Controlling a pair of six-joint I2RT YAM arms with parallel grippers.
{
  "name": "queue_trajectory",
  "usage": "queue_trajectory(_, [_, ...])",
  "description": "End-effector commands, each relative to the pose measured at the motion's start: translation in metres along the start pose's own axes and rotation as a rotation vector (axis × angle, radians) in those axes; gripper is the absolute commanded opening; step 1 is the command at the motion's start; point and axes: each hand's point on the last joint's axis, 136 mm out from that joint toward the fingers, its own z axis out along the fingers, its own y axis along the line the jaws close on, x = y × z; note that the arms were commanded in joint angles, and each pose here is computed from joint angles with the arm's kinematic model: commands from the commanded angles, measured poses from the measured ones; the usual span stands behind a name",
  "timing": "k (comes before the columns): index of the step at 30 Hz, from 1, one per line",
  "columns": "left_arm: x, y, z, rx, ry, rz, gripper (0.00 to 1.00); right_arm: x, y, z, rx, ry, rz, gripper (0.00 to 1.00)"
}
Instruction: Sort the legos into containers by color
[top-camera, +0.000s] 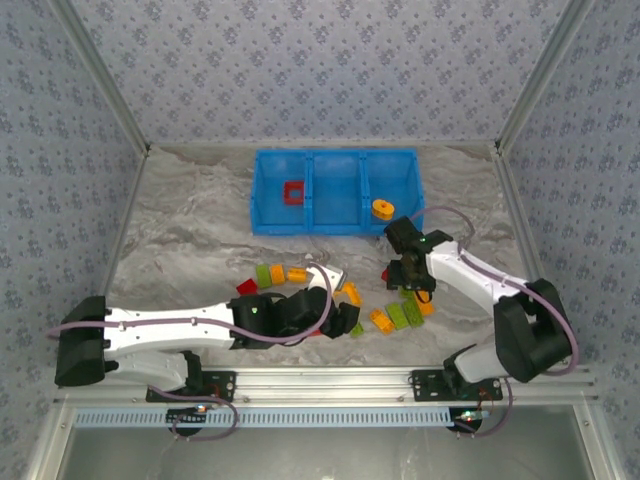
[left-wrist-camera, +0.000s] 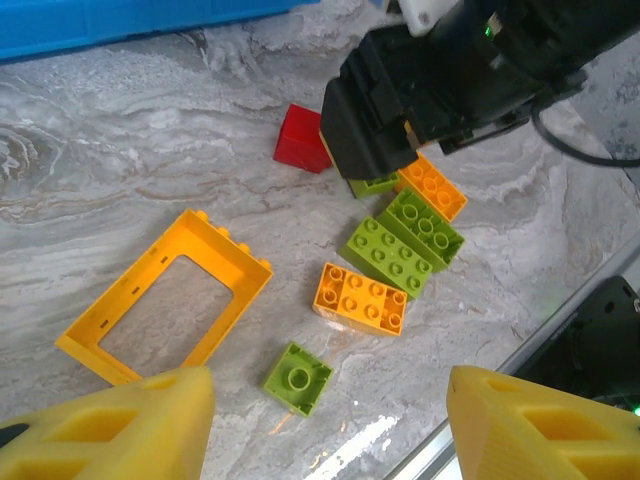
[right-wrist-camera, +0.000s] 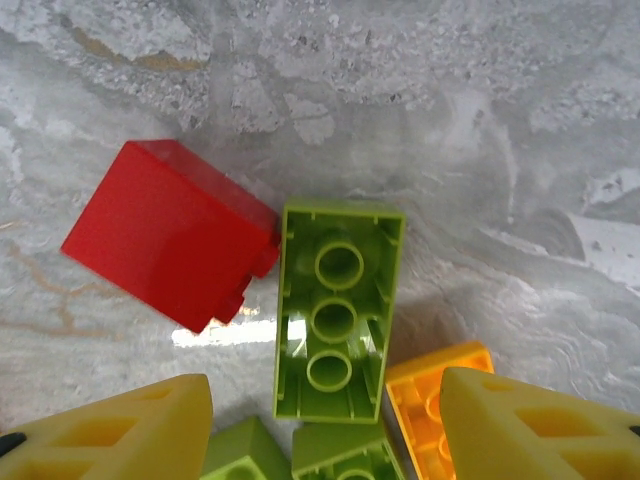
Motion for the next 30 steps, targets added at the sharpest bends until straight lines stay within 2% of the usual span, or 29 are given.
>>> queue_trajectory(1, [-0.016,-0.004,-0.005,0.003,-0.071,-0.038,0.63,-0.005,0.0,0.005,0.003,0.014,-0.034,0.63])
queue_trajectory(6, [-0.02,-0.006,-0.007,0.0,-0.072,-0.021,0.63,-0.006,0.0,0.011,0.003,0.019,-0.035,0.61])
queue_trajectory(16, [-0.019,-0.007,-0.004,-0.008,-0.065,-0.011,0.63,-0.012,0.003,0.029,0.014,0.049,-0.023,0.48])
queue_trajectory(19, [-0.02,-0.007,-0.004,-0.005,-0.067,-0.013,0.63,-0.014,0.002,0.028,0.016,0.036,-0.011,0.39])
queue_trajectory(24, [-0.027,-0.008,-0.009,-0.006,-0.086,-0.008,0.63,-0.02,-0.006,0.003,0.052,-0.051,0.009,0.34])
queue_trajectory(30, [-0.05,-0.002,-0.028,-0.059,-0.143,0.01,0.63,-0.037,0.004,-0.055,0.053,-0.215,0.0,0.34])
